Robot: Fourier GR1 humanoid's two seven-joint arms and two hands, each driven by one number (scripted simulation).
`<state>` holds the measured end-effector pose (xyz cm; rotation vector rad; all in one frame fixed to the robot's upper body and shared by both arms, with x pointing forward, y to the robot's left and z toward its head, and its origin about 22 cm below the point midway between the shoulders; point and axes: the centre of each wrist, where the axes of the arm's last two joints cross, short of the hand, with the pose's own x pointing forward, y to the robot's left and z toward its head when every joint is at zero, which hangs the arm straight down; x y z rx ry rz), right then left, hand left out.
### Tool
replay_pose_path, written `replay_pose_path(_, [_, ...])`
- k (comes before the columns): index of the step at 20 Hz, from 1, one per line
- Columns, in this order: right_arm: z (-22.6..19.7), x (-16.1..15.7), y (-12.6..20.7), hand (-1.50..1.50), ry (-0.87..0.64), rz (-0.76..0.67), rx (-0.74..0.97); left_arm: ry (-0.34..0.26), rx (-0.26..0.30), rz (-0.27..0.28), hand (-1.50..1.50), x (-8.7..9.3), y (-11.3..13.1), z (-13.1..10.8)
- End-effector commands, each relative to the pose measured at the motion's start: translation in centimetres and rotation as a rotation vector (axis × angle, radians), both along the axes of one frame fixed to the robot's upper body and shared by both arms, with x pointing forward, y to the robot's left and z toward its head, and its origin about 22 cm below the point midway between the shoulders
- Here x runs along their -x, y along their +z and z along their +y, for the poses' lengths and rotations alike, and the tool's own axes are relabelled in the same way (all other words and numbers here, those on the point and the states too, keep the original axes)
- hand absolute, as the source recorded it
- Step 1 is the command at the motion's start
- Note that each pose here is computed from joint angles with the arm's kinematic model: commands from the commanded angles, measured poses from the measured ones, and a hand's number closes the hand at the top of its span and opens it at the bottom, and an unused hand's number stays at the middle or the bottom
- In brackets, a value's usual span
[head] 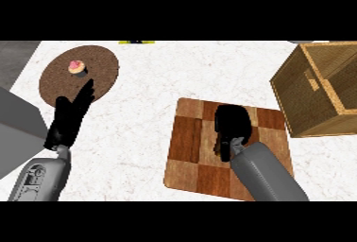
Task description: Pick the sweet potato from the cutting board and place it in the basket
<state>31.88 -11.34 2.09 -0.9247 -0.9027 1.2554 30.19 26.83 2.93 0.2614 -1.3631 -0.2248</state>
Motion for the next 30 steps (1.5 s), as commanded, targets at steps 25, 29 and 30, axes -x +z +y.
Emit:
replay_pose_path(25, [4.0,2.4,24.6,1.50,-0.042,-0.631,-0.655,0.014,0.003,0.024,0.00,0.6,-1.0,0.7])
replay_pose_path(29, [3.0,2.3,29.7,1.50,-0.072,-0.650,-0.701,0.024,0.002,0.011,0.00,0.0,0.3,0.4])
replay_pose_path(30, [1.5,1.6,29.7,1.50,-0.106,-0.665,-0.666,0.019,0.020,0.005,0.00,0.2,0.4,3.6])
